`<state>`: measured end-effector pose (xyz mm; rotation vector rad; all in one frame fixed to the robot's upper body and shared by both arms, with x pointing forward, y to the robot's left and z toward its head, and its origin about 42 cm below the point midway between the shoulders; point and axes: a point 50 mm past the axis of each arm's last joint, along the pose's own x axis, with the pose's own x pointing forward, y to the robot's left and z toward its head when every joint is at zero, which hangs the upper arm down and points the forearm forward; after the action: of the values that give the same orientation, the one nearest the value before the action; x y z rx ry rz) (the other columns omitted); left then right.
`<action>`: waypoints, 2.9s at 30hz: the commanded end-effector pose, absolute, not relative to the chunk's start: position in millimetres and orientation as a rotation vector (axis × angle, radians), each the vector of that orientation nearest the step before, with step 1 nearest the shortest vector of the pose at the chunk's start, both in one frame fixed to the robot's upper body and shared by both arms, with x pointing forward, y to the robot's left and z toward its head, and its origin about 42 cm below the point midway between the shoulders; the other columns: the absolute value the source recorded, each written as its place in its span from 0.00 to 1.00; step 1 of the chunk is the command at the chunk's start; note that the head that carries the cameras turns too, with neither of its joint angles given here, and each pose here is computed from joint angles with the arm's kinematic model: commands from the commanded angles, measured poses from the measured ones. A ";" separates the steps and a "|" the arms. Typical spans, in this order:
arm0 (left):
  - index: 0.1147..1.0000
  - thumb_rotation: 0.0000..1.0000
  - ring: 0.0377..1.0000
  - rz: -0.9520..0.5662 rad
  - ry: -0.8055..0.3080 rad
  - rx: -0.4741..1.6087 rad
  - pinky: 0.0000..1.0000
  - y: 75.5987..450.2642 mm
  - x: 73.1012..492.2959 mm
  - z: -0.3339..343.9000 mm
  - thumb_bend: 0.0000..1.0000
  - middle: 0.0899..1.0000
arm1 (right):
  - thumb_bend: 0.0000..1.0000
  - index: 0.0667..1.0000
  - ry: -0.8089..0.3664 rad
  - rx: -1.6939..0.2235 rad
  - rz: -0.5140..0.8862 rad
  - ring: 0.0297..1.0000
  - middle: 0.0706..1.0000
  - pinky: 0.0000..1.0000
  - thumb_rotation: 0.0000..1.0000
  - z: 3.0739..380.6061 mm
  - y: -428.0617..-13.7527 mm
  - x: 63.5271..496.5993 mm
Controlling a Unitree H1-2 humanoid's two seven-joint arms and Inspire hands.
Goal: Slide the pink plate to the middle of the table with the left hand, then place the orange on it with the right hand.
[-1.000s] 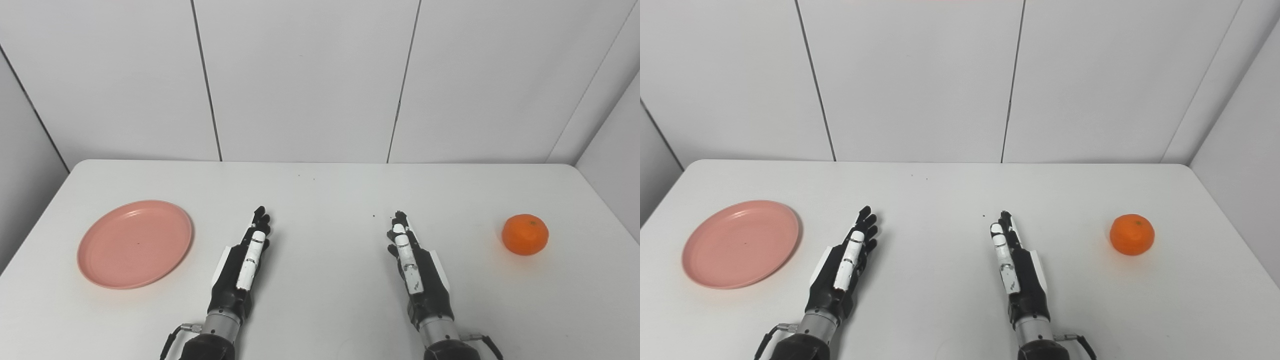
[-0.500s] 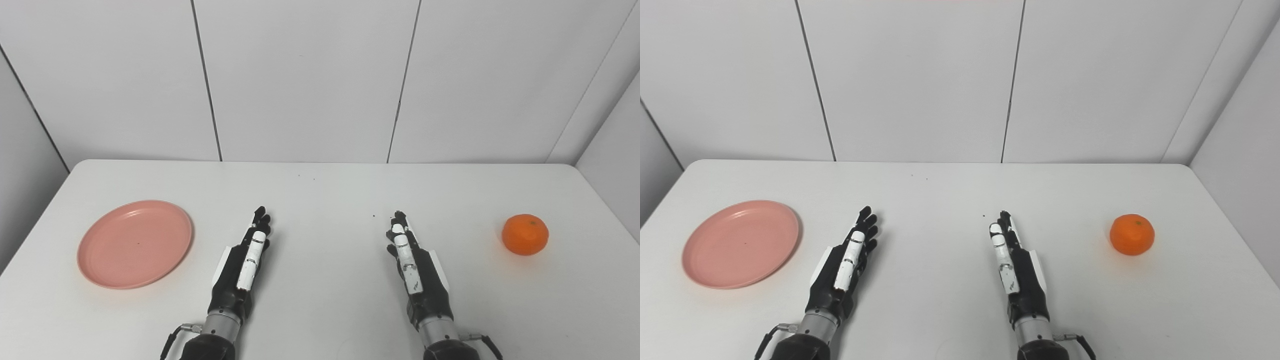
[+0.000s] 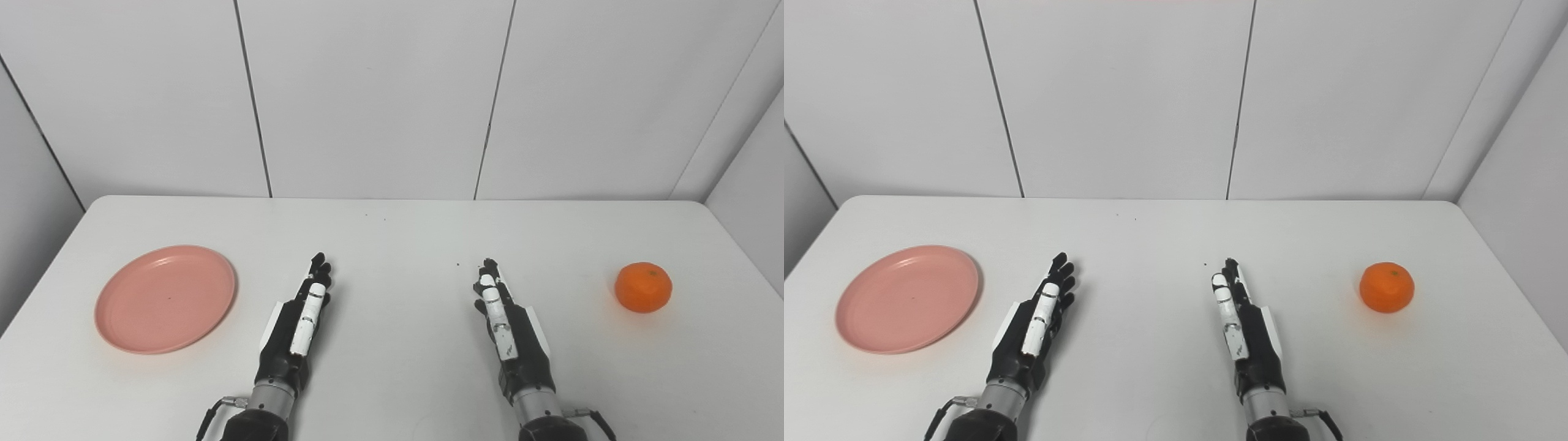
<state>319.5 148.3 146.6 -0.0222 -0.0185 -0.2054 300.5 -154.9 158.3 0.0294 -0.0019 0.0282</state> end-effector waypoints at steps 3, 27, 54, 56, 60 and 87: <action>1.00 1.00 1.00 -0.211 -0.088 -0.012 1.00 144.0 321.3 160.0 0.40 1.00 | 0.34 0.98 -0.065 0.036 0.044 0.95 0.97 0.95 1.00 171.3 -151.5 304.4; 1.00 1.00 1.00 -0.210 -0.086 -0.008 1.00 139.4 321.8 158.8 0.39 1.00 | 0.36 0.98 -0.071 0.030 0.052 0.95 0.97 0.95 1.00 169.2 -156.0 304.7; 1.00 1.00 1.00 -0.216 -0.046 -0.003 0.99 92.9 325.7 149.1 0.35 1.00 | 0.29 0.99 -0.079 0.008 0.154 0.98 0.99 0.98 1.00 162.9 -197.1 304.3; 1.00 1.00 1.00 -0.213 -0.044 -0.001 0.99 89.4 325.7 149.7 0.34 1.00 | 0.28 1.00 -0.076 0.010 0.158 0.98 0.99 0.99 1.00 163.3 -199.5 304.5; 0.99 1.00 1.00 -0.207 -0.036 -0.015 0.99 82.7 326.1 150.9 0.34 1.00 | 0.28 1.00 -0.064 0.032 0.168 0.99 1.00 1.00 1.00 164.3 -203.9 304.8; 0.99 1.00 1.00 -0.202 -0.061 -0.009 0.97 88.1 326.5 153.5 0.33 1.00 | 0.24 1.00 -0.055 0.008 0.181 0.98 0.99 1.00 1.00 164.6 -202.5 306.6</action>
<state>325.1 94.8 141.6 0.0044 -0.0125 -0.1698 302.2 -204.7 151.0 0.0118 0.0071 0.1734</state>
